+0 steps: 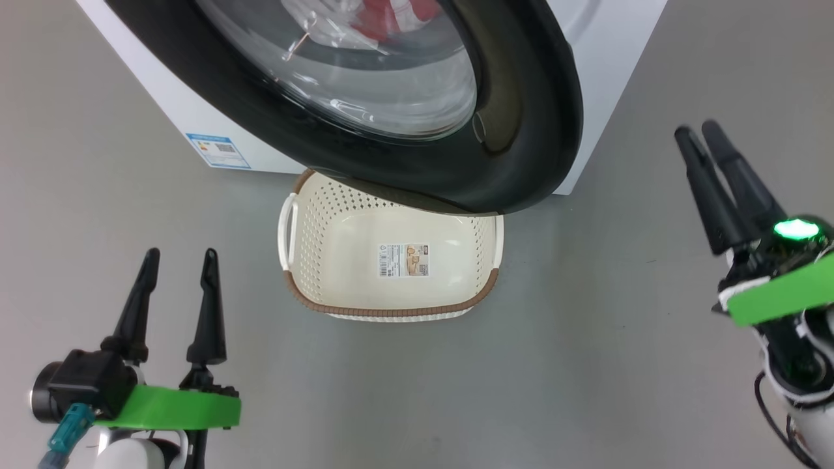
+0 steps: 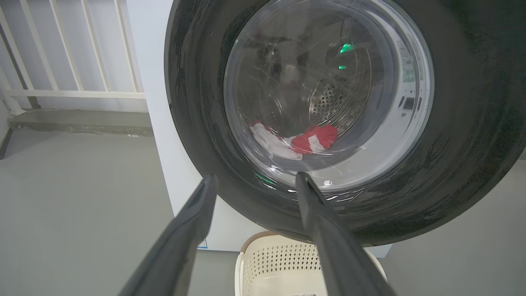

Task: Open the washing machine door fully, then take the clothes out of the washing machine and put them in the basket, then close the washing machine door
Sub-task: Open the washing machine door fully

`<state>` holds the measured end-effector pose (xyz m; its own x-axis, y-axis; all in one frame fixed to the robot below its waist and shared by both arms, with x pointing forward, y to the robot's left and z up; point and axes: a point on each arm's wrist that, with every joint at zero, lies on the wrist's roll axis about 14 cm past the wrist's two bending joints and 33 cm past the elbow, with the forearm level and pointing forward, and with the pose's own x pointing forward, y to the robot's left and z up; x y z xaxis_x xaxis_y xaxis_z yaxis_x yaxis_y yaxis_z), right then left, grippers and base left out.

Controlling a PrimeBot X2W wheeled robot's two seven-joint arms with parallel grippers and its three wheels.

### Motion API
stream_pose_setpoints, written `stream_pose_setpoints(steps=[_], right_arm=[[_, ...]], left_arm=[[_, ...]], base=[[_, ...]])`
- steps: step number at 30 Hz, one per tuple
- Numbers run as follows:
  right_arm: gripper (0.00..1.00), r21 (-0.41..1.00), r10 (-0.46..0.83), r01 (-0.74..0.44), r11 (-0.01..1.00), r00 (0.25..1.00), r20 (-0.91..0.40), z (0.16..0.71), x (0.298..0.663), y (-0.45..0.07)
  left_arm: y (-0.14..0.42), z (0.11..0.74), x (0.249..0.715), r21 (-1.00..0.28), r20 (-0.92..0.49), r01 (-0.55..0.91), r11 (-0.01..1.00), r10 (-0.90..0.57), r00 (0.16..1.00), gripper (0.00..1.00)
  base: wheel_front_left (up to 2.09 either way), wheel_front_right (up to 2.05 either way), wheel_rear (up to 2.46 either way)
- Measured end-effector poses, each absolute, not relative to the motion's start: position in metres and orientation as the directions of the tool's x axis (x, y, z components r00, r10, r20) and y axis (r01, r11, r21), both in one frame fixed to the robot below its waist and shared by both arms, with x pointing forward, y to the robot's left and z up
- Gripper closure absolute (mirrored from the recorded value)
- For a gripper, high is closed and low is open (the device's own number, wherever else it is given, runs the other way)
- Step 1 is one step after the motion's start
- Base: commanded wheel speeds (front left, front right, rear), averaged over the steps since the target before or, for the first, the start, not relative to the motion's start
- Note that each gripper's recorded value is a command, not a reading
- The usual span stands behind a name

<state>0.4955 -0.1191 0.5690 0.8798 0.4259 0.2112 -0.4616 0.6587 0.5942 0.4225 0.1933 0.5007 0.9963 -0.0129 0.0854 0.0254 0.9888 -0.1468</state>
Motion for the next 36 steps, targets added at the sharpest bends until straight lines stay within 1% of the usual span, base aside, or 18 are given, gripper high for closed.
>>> stream_pose_setpoints(steps=[4, 8, 12, 21, 36], right_arm=[[0.00, 0.570, 0.416, -0.459, 0.681, 0.884, 0.215, 0.561, 0.488, -0.120], [0.00, 0.509, 0.419, -0.465, 0.725, 0.883, 0.210, 0.554, 0.482, -0.121], [0.00, 0.426, 0.431, -0.462, 0.778, 0.886, 0.172, 0.539, 0.477, -0.122], [0.00, 0.328, 0.431, -0.449, 0.831, 0.893, 0.130, 0.518, 0.473, -0.117], [0.00, 0.332, 0.428, -0.445, 0.832, 0.895, 0.126, 0.516, 0.472, -0.112]], left_arm=[[0.193, 0.502, 0.423, -0.147, 0.088, 0.028, 0.989, -0.015, 0.996, 0.00], [0.192, 0.501, 0.423, -0.148, 0.087, 0.029, 0.989, -0.016, 0.996, 0.00], [0.192, 0.502, 0.423, -0.146, 0.091, 0.030, 0.989, -0.017, 0.996, 0.00], [0.193, 0.500, 0.424, -0.141, 0.086, 0.030, 0.990, -0.018, 0.996, 0.00], [0.194, 0.503, 0.423, -0.141, 0.093, 0.028, 0.990, -0.015, 0.996, 0.00]], base=[[0.00, 0.00, 0.00], [0.00, 0.00, 0.00], [0.00, 0.00, 0.00], [0.00, 0.00, 0.00], [0.00, 0.00, 0.00]])
